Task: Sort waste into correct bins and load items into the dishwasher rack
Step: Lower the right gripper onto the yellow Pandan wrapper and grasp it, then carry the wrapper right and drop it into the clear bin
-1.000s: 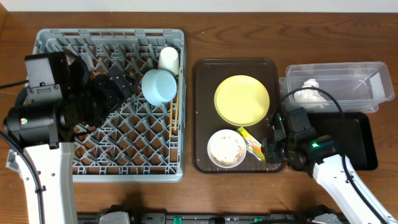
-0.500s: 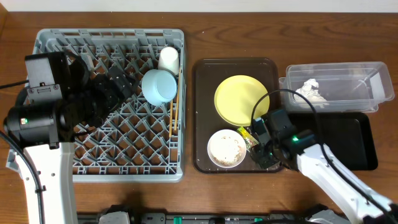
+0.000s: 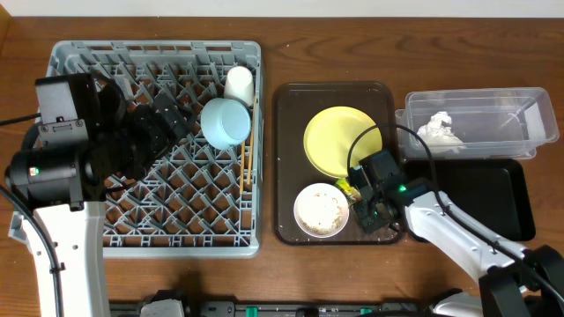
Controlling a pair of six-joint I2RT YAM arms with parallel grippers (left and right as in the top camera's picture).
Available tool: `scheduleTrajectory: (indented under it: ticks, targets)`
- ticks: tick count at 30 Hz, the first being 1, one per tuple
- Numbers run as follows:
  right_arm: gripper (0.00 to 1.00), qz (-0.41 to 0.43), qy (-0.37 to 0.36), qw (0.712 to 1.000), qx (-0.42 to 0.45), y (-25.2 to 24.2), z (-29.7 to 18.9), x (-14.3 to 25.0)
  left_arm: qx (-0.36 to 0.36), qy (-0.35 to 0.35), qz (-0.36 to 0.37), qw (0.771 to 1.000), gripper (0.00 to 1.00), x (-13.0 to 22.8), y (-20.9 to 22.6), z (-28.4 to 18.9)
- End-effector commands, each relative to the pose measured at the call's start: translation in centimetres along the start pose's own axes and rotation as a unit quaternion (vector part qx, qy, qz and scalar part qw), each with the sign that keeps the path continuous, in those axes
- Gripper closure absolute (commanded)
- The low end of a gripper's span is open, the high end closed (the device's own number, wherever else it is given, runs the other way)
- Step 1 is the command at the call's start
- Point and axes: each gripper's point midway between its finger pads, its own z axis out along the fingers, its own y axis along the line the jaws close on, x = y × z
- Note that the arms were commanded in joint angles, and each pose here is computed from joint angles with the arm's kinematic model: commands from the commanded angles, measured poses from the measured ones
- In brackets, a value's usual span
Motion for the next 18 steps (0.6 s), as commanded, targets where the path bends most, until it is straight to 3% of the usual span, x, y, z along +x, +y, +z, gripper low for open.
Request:
scheduleTrajectory:
  ticks: [1, 5, 8, 11, 12, 18]
  targets:
    - [0.49, -0.01, 0.015, 1.0, 0.003, 0.28, 0.73, 0.54, -0.004, -0.006, 0.004, 1.0, 0.05, -0.22, 0.03, -0.22]
    - [0.55, -0.008, 0.024, 1.0, 0.003, 0.14, 1.07, 0.89, -0.004, -0.006, 0.004, 1.0, 0.05, -0.22, 0.03, -0.22]
    - [0.66, -0.008, 0.022, 1.0, 0.003, 0.18, 1.09, 0.76, -0.004, -0.006, 0.004, 1.0, 0.05, -0.23, 0.02, -0.22]
    - [0.83, -0.006, 0.021, 1.0, 0.003, 0.16, 1.1, 0.71, -0.004, -0.006, 0.004, 1.0, 0.05, -0.22, 0.03, -0.22]
    - [0.99, -0.006, 0.021, 1.0, 0.003, 0.17, 1.09, 0.73, -0.004, -0.006, 0.004, 1.0, 0.05, -0.23, 0.02, -0.22]
    - [0.99, 0.015, 0.015, 1.0, 0.004, 0.14, 0.53, 0.38, -0.004, -0.006, 0.004, 1.0, 0.06, -0.22, 0.03, -0.22]
